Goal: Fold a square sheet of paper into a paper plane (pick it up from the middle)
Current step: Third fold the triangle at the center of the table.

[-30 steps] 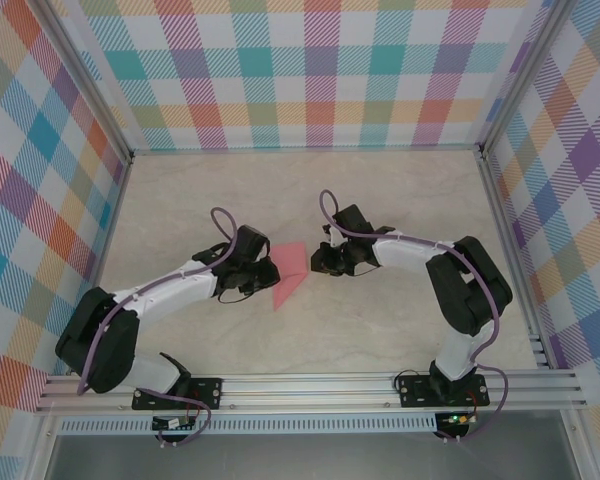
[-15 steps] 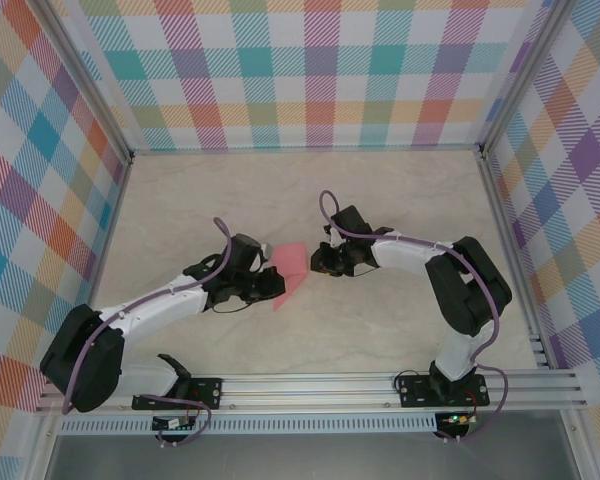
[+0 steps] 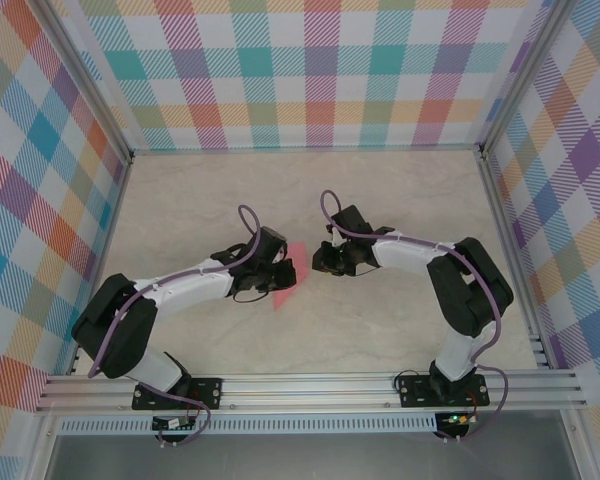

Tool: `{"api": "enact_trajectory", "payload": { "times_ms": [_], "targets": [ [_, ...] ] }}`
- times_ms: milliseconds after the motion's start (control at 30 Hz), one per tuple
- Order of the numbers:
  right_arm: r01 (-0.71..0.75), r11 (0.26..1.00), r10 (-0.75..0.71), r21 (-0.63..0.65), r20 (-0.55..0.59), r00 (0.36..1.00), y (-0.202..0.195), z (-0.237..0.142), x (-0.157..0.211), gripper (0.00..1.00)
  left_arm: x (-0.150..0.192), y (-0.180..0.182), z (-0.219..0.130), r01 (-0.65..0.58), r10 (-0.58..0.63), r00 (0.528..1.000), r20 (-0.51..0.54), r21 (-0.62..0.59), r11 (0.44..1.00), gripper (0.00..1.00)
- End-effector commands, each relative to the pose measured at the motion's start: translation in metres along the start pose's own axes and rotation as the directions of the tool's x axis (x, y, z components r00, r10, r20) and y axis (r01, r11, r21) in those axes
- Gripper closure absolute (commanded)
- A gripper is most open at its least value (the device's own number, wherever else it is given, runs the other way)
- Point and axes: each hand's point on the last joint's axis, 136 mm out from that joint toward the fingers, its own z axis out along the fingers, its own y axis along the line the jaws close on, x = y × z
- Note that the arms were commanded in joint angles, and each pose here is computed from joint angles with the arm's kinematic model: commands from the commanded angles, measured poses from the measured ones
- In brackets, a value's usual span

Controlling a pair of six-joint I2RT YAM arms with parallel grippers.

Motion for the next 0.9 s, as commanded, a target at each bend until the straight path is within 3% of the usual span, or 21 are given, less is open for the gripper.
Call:
{"api": "enact_trajectory", "payload": {
  "times_ms": [0, 133, 867],
  "targets": [
    [0.01, 1.0, -0.01, -0.006, 0.02, 1.0, 0.009, -0.011, -0.002, 0.81, -0.008, 0.014, 0.002, 0.008, -0.004, 0.999, 0.035, -0.101, 0.995, 0.91],
    [0.007, 1.0, -0.007, -0.01, 0.017, 1.0, 0.01, -0.011, -0.002, 0.81, -0.005, 0.031, 0.004, 0.012, -0.008, 1.0, 0.023, -0.194, 0.981, 0.92],
    [0.014, 1.0, -0.014, -0.028, 0.004, 1.0, 0.012, -0.011, 0.001, 0.81, 0.002, 0.044, 0.028, 0.013, -0.019, 1.0, -0.019, -0.243, 0.97, 0.98]
  ]
}}
